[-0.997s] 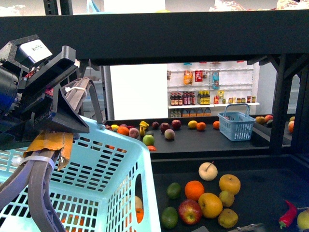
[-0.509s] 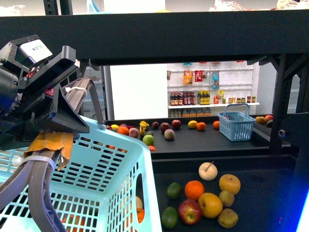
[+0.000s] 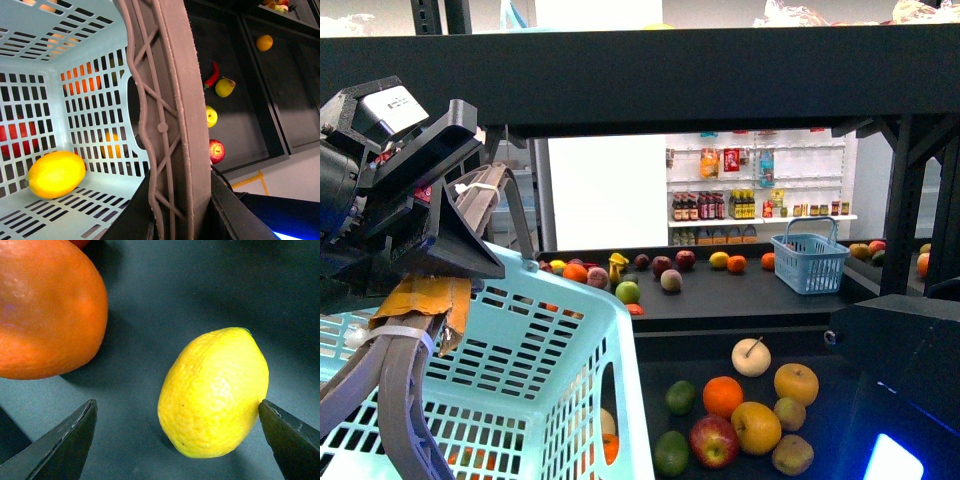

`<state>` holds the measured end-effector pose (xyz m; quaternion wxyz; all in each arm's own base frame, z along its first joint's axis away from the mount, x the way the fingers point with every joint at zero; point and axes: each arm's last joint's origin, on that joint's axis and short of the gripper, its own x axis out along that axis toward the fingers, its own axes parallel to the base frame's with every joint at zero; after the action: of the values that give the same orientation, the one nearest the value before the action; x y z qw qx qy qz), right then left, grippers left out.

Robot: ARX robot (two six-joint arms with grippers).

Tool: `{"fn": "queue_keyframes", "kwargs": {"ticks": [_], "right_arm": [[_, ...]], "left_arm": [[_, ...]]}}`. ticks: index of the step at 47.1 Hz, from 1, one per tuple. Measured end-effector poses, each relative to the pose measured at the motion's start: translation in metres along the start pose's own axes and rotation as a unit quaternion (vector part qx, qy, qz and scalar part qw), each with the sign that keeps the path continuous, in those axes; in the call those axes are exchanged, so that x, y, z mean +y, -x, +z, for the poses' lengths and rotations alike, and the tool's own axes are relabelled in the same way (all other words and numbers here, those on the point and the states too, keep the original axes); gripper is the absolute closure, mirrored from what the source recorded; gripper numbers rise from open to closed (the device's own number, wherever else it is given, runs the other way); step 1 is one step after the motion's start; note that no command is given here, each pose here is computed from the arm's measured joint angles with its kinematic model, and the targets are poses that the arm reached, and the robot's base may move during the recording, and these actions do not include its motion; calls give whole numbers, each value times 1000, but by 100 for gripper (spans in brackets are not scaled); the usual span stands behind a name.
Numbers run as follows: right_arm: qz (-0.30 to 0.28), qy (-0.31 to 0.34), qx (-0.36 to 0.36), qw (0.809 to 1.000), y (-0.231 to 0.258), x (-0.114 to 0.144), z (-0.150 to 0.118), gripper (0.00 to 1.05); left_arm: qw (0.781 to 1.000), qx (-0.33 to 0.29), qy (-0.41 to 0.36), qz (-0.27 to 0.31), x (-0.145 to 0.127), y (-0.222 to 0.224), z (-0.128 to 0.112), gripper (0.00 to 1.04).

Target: Pick lemon from shelf

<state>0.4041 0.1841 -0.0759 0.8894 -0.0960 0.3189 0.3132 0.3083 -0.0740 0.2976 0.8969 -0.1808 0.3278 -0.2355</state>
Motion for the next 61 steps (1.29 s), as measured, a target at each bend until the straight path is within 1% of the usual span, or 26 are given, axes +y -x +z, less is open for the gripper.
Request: {"fn": "queue_keyframes", "kwargs": {"ticks": [19, 24, 31, 61], "right_arm": [[-6, 39, 31, 999, -25, -6, -2, 8], [-14, 48, 40, 998, -31, -12, 0, 8], [-18, 46, 49, 998, -35, -19, -3, 8], [-14, 58, 60, 996, -46, -18, 0, 8]], "left_arm": [[1000, 0, 0, 0, 0, 0, 0, 88], [1000, 0, 0, 0, 0, 0, 0, 88], [1000, 0, 0, 0, 0, 0, 0, 88], [1000, 0, 0, 0, 0, 0, 0, 88]]}}
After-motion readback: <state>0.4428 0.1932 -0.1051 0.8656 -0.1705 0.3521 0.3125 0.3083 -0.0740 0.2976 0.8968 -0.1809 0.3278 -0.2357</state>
